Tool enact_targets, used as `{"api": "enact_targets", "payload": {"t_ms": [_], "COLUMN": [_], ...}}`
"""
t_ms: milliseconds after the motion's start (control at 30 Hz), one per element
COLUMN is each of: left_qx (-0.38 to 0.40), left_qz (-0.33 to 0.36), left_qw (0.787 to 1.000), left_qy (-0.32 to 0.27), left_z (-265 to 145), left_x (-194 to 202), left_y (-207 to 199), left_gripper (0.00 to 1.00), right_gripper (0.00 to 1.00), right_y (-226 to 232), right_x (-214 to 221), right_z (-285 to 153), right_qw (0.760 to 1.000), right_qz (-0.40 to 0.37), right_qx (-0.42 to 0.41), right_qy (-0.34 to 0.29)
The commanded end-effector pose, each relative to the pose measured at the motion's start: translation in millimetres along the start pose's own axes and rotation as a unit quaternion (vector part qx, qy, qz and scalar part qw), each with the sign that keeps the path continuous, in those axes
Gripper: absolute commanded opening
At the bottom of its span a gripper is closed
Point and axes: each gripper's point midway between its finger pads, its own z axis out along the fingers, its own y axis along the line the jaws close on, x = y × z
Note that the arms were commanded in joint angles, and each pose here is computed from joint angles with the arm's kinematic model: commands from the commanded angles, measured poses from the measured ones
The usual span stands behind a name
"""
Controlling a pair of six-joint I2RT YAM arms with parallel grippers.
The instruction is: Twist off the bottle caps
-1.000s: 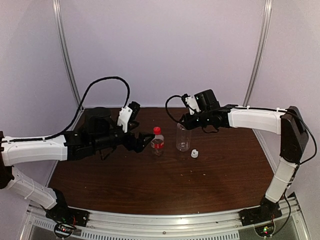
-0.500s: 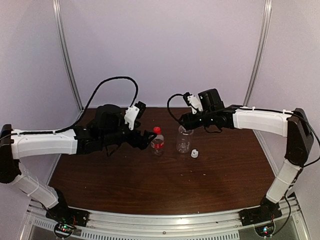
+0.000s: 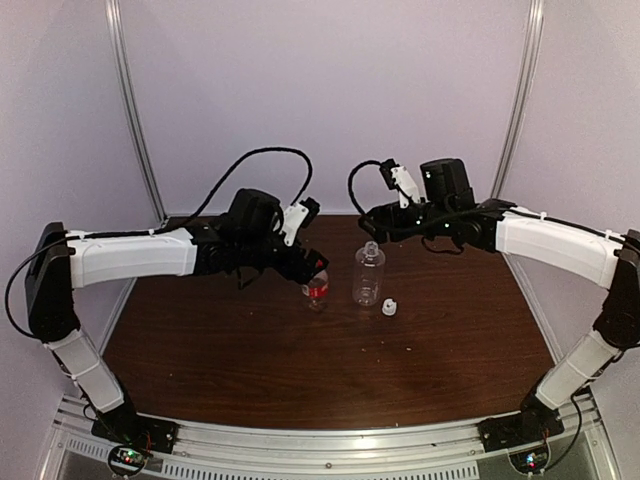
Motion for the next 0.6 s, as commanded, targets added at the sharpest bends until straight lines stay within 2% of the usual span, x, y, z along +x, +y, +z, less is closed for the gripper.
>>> {"api": "enact_targets", "payload": {"t_ms": [0,100,133,333,567], "left_qx": [0.006,0.008,0.01,0.016,0.021], "left_qz": [0.01,0.006,0.004,0.008,0.008], "left_qw": [0.999,0.998,0.998,0.998,0.998], "left_qy": [0.034,0.054,0.058,0.067,0.062], "left_z": [15,26,31,42,50], "left_x": [3,10,12,18,16], "left_y": [9,13,14,15,15], "left_gripper": [0.86,0.81,0.75,0.65,0.61], "right_gripper": [0.82,0.82,0.82,0.82,0.82], "right_y": [5,7,8,9,9], "right_x": [-7,-8,-8,-3,5], "right_z": [-21,-28,-33,-35,-38], "right_qw": [1.0,1.0,0.999,0.999,0.999], "right_qz": [0.009,0.013,0.013,0.018,0.022], "right_qx": [-0.011,-0.013,-0.015,-0.019,-0.02], "right_qy": [-0.016,-0.023,-0.024,-0.021,-0.015]}}
